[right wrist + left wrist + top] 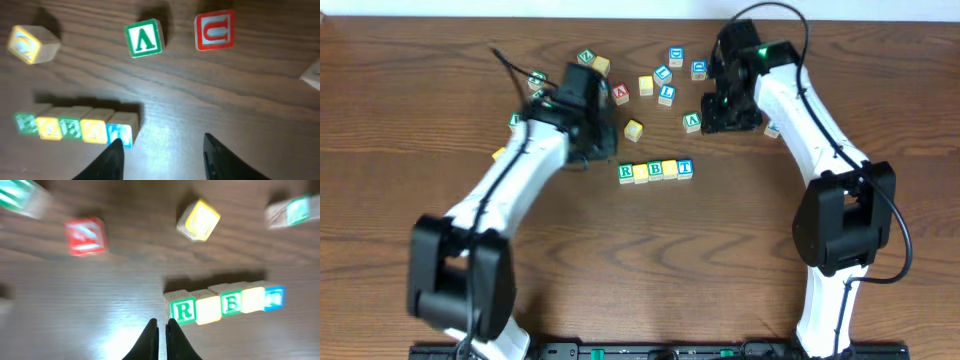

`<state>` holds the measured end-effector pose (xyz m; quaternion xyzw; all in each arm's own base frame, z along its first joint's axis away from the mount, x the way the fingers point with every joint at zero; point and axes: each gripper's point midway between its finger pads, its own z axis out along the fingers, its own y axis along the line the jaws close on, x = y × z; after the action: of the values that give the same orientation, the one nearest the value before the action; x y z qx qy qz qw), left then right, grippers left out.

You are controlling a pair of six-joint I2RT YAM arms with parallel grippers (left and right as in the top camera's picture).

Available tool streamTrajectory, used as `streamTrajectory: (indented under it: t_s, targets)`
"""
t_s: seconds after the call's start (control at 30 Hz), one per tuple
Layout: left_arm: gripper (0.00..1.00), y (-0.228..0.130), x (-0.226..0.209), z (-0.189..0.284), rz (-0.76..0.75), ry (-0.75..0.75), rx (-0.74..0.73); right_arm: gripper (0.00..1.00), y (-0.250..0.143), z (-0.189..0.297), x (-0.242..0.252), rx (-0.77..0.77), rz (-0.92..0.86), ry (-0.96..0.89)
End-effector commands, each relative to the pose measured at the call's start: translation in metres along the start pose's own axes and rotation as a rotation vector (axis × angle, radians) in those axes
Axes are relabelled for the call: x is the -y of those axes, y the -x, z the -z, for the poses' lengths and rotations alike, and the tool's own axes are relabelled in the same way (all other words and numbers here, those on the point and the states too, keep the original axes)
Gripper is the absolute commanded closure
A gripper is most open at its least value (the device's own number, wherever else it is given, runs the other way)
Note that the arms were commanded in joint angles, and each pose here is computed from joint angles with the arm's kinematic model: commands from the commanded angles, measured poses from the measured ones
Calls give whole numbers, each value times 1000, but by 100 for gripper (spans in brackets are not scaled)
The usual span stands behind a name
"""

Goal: Spell out ROBOT

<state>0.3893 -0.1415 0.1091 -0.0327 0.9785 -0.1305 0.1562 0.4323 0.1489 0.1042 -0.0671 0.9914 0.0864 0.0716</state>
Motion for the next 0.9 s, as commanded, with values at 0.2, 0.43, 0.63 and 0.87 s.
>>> streamTrajectory:
  t_s: [0.2,0.43,0.63,0.87]
  targets:
    - [57,56,-50,178,76,8,430,5,18,105,-7,200,31,19]
    - [5,23,-96,257,197,77,570,1,-1,196,1,388,16,24]
    - [2,7,-98,272,210,85,585,1,-23,240,11,469,-2,-1]
    - [3,8,-99,268,213,87,573,1,-33,257,10,504,1,2]
